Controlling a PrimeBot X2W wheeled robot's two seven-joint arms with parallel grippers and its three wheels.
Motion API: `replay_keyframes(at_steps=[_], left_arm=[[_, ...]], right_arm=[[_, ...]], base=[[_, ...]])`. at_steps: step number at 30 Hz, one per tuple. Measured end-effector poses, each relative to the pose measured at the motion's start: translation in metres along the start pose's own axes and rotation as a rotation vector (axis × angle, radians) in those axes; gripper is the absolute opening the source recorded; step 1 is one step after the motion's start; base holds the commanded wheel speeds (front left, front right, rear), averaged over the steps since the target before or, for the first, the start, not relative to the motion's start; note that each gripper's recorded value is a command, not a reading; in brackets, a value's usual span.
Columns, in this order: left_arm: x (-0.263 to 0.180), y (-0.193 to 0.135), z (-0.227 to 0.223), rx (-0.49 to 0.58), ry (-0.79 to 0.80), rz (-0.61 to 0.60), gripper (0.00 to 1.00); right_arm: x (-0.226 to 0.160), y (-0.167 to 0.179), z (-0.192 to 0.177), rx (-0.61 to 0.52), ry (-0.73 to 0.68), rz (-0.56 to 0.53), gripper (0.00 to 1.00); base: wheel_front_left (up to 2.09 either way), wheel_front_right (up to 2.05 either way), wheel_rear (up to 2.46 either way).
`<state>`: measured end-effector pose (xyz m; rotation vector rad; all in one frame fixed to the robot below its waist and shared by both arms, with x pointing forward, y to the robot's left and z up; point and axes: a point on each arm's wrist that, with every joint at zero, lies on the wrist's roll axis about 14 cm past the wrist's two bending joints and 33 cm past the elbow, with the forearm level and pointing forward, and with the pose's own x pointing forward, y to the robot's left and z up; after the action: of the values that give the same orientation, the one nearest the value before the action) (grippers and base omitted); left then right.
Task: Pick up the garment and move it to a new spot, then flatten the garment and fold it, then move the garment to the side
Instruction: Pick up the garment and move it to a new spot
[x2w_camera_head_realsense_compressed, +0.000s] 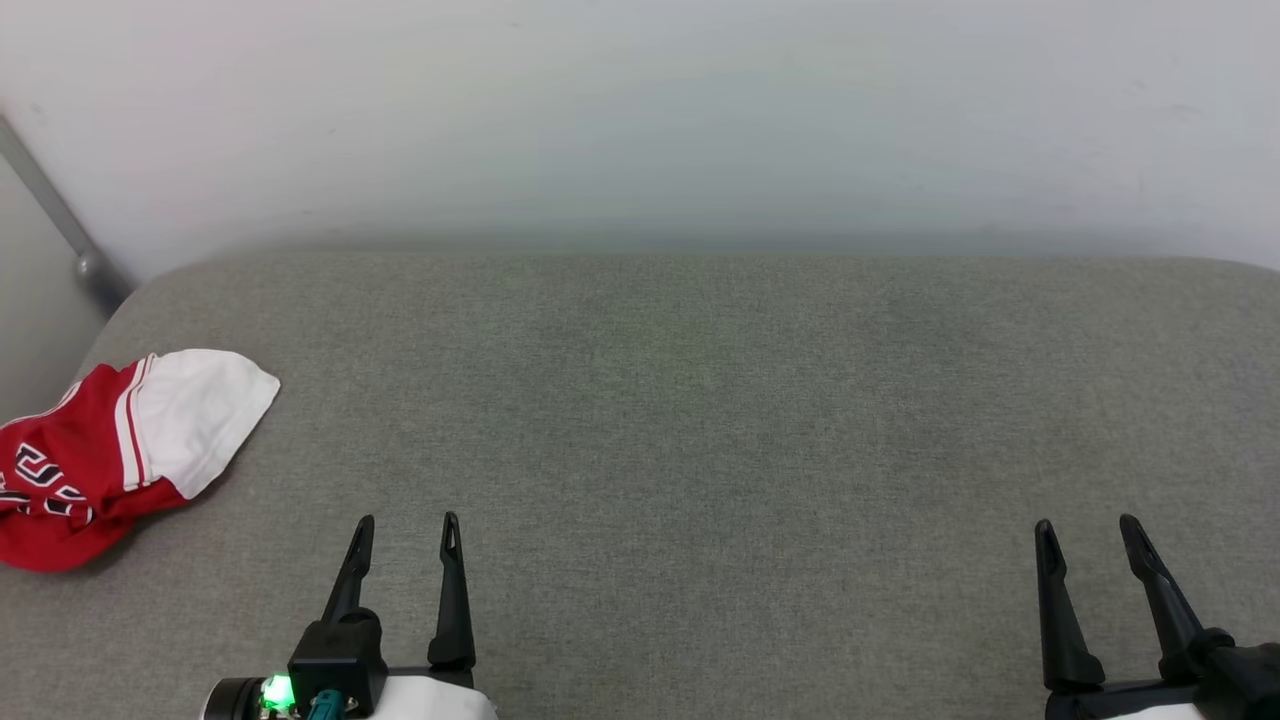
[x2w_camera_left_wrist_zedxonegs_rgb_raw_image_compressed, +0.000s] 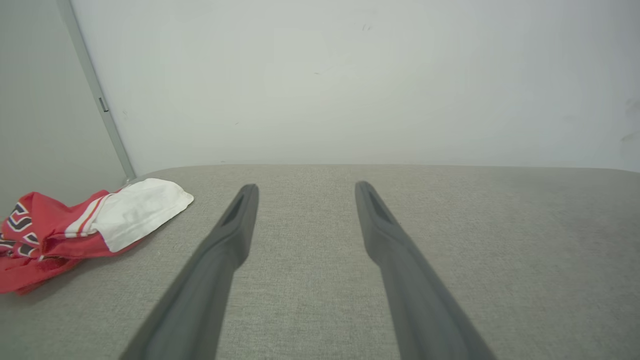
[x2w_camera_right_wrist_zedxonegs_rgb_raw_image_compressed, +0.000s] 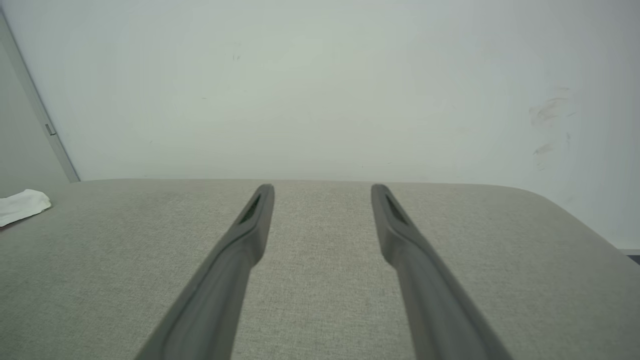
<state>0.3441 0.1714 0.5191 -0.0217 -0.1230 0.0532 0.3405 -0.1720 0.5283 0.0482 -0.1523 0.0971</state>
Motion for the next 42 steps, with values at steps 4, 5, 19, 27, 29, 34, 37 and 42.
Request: replay_keyframes(at_steps=[4,5,19,27,29,34,37,42], left_arm=[[-0.001,0.004,-0.001,0.006,0.003,0.015,1.0],[-0.001,0.005,-0.001,0.007,0.003,0.018,1.0],[-0.018,0.053,0.003,0.035,-0.002,0.183,1.0],[-0.045,0.09,0.006,0.057,-0.001,0.315,1.0],[-0.053,0.1,0.007,0.062,0.001,0.351,1.0],[-0.073,0.12,0.009,0.067,0.004,0.428,1.0],[-0.085,0.132,0.009,0.073,0.007,0.479,1.0],[-0.102,0.148,0.011,0.081,0.011,0.55,1.0]], right_arm=[[0.001,0.002,0.0,0.001,0.0,0.006,1.0],[0.002,0.002,0.0,0.001,0.0,0.008,1.0],[0.019,0.035,-0.007,0.017,0.013,0.117,1.0],[0.033,0.069,-0.012,0.027,0.024,0.226,1.0],[0.037,0.08,-0.014,0.032,0.027,0.26,1.0],[0.044,0.107,-0.017,0.046,0.033,0.342,1.0],[0.048,0.122,-0.019,0.055,0.036,0.385,1.0],[0.051,0.14,-0.022,0.065,0.042,0.438,1.0]], base=[[0.0,0.0,0.0],[0.0,0.0,0.0],[0.0,0.0,0.0],[0.0,0.0,0.0],[0.0,0.0,0.0],[0.0,0.0,0.0],[0.0,0.0,0.0],[0.0,0.0,0.0]])
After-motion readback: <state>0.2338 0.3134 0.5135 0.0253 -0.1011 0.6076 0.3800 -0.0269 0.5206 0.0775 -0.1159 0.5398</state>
